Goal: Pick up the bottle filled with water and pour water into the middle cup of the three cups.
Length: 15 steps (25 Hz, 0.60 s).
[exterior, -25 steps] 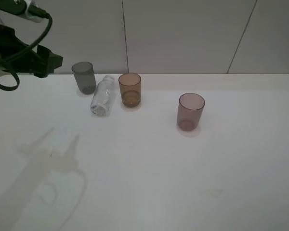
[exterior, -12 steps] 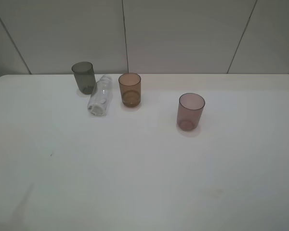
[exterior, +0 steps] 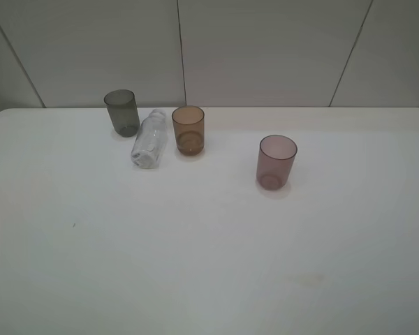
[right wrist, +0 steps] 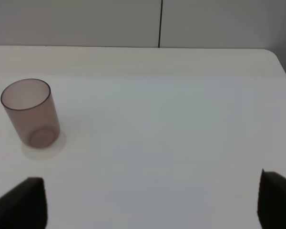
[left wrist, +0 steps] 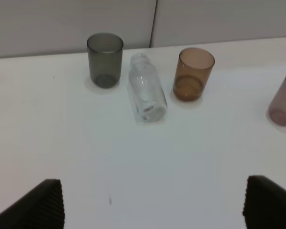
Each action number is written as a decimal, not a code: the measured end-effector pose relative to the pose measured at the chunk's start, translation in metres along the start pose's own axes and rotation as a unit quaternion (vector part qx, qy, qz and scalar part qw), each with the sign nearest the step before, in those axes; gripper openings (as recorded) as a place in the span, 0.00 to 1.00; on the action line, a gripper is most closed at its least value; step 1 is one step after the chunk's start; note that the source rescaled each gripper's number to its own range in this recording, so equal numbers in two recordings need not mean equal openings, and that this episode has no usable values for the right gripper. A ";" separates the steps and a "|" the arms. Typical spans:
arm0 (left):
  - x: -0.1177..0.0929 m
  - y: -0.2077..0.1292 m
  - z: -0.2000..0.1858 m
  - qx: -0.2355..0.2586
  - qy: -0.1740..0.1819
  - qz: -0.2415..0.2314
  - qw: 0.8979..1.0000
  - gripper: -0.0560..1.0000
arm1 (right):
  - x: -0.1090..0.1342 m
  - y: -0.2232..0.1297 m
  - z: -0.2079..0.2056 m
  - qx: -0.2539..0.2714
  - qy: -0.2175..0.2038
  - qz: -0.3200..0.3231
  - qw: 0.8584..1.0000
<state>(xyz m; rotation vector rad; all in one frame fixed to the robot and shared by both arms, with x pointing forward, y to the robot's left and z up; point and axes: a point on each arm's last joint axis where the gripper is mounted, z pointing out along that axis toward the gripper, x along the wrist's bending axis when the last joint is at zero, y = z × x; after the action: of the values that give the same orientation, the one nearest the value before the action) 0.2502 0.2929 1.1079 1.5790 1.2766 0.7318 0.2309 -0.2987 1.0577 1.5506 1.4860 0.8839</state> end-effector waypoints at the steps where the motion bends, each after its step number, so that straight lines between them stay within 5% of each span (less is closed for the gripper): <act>1: 0.000 -0.005 -0.004 -0.002 -0.001 0.006 1.000 0.86 | 0.000 0.000 0.000 0.000 0.000 0.000 1.000; 8: 0.002 -0.035 -0.015 -0.031 -0.006 0.035 0.999 0.86 | 0.000 0.000 0.000 0.000 0.000 0.000 1.000; 15: 0.004 -0.056 0.002 0.033 -0.003 0.043 0.999 0.86 | 0.000 0.000 0.000 0.000 0.000 0.000 1.000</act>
<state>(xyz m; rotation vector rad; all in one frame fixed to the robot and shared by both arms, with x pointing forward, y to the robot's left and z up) 0.2315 0.2971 1.0546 1.6972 1.2461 0.7432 0.2309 -0.2987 1.0577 1.5506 1.4860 0.8839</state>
